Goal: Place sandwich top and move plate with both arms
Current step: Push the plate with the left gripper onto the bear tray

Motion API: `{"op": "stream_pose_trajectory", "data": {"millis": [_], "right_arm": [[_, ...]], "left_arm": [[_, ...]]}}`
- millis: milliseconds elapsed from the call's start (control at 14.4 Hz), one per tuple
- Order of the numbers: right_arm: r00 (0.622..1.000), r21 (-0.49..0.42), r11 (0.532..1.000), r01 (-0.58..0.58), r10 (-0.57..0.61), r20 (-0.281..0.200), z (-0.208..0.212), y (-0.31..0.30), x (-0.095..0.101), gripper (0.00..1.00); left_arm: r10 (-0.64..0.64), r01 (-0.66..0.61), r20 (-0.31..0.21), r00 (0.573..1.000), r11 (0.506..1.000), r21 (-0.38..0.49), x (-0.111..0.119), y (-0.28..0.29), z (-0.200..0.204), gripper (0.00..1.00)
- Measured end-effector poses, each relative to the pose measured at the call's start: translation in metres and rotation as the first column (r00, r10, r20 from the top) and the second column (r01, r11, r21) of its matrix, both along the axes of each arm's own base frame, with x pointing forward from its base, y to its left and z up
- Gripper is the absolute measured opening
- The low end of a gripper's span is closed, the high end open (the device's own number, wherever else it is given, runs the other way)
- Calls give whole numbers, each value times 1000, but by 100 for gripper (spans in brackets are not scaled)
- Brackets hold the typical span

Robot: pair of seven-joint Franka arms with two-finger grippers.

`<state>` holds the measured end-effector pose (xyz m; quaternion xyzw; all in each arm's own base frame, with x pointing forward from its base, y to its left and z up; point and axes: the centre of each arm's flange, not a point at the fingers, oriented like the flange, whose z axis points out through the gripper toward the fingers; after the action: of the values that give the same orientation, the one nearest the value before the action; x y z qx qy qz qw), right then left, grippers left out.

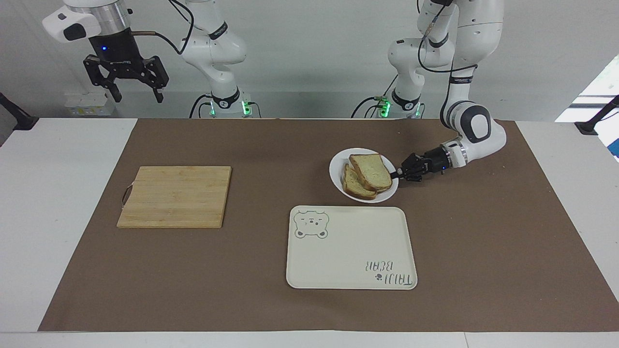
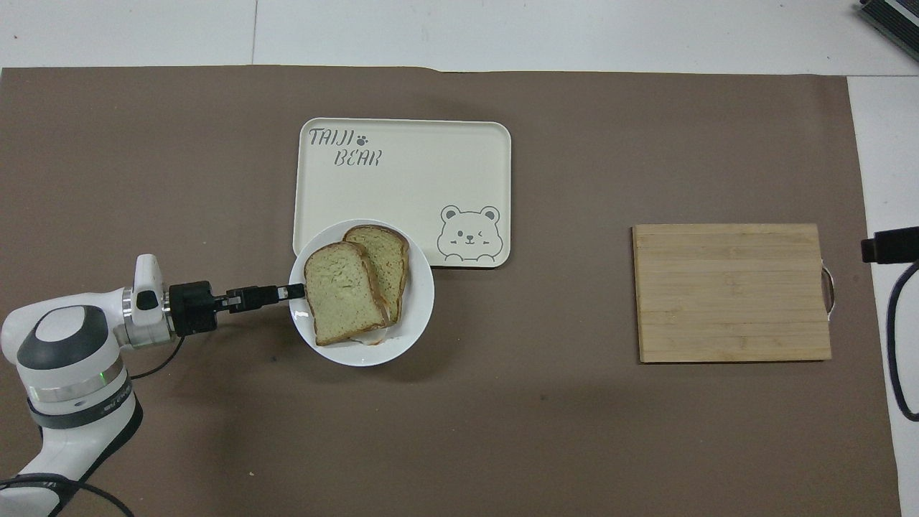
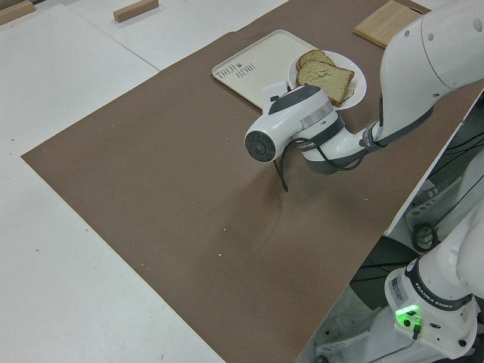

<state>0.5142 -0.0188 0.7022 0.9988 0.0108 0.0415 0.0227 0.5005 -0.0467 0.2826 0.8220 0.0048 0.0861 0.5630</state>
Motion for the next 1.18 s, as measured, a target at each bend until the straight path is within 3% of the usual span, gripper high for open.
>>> {"op": "stream_pose_trajectory", "data": {"millis": [278,626,834,1182], "right_arm": [[999,1,1000,4,-4,-35,-5,-1,-4,100],[998,3,1000,3,-3,-67,-19,-2,-8,100],[997,4,1000,2,-2,-77,-23,-1,-13,100],[997,15,1000,0,2,-77,-22,1,-16,100]], "left_arm": [[2,2,-65,998,998,56,82,2,23,4],[67,-51,-126,990,991,126,154,-36,34,4],[45,-17,-147,988,983,185,177,-74,34,4],[-14,57,-162,987,962,267,184,-98,-1,4]]}}
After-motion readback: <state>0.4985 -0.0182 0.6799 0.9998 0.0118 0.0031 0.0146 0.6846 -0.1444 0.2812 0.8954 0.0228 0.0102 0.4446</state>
